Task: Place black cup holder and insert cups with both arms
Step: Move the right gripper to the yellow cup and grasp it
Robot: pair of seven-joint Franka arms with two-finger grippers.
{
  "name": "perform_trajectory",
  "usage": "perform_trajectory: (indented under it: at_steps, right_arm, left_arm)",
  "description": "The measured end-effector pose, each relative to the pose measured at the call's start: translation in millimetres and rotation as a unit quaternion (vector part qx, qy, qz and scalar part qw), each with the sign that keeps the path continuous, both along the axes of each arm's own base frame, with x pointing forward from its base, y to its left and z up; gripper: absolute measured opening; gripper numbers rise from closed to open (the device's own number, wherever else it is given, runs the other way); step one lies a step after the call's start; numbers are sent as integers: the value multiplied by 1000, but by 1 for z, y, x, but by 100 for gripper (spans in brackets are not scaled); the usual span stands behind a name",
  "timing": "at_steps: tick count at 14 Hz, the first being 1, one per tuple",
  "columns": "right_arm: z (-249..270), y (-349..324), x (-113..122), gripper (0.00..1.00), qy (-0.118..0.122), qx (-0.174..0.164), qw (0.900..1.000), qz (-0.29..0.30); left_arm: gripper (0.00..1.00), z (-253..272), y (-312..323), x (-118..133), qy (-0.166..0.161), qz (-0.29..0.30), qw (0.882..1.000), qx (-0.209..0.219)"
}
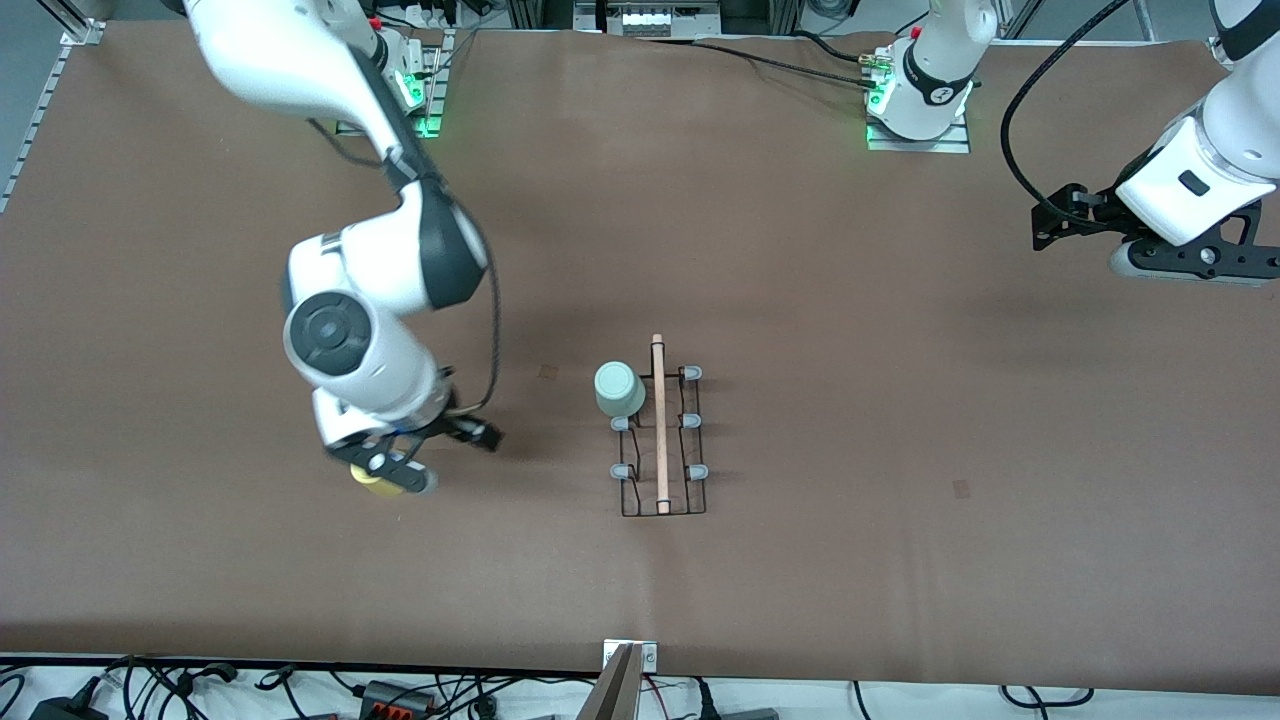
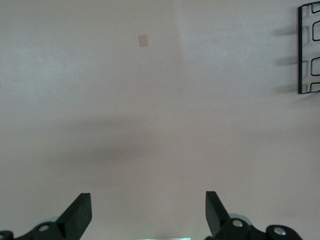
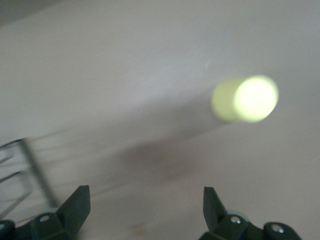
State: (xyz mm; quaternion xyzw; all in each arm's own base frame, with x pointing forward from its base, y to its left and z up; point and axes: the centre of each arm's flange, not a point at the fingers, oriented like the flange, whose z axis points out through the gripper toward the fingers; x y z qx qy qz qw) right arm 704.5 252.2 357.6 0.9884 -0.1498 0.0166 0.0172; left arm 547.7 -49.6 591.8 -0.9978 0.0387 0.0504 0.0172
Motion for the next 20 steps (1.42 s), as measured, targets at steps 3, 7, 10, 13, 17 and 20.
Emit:
perform_trajectory:
  at_steps: [3,7,10,13,17,20]
  right_arm:
    - [-34,-95,31,100,11,-13,996,86]
    - [-65,-133,40,100,21,-14,993,115]
    - [-88,-118,40,100,21,11,993,112]
    - [-103,-119,39,100,29,15,994,109]
    - [-116,-119,37,100,38,14,993,108]
    - [-120,-120,37,100,41,14,993,108]
  left_arm:
    - [100,0,-2,0,0,-2,1000,0]
    - [100,0,-10,-1,0,-8,1000,0]
    - [100,0,-14,-1,-2,-13,1000,0]
    - [100,1,-35,-3,-7,-27,1000,-1]
    - [100,6,-26,5,-37,-19,999,5]
    - [100,9,-13,10,-51,4,999,2]
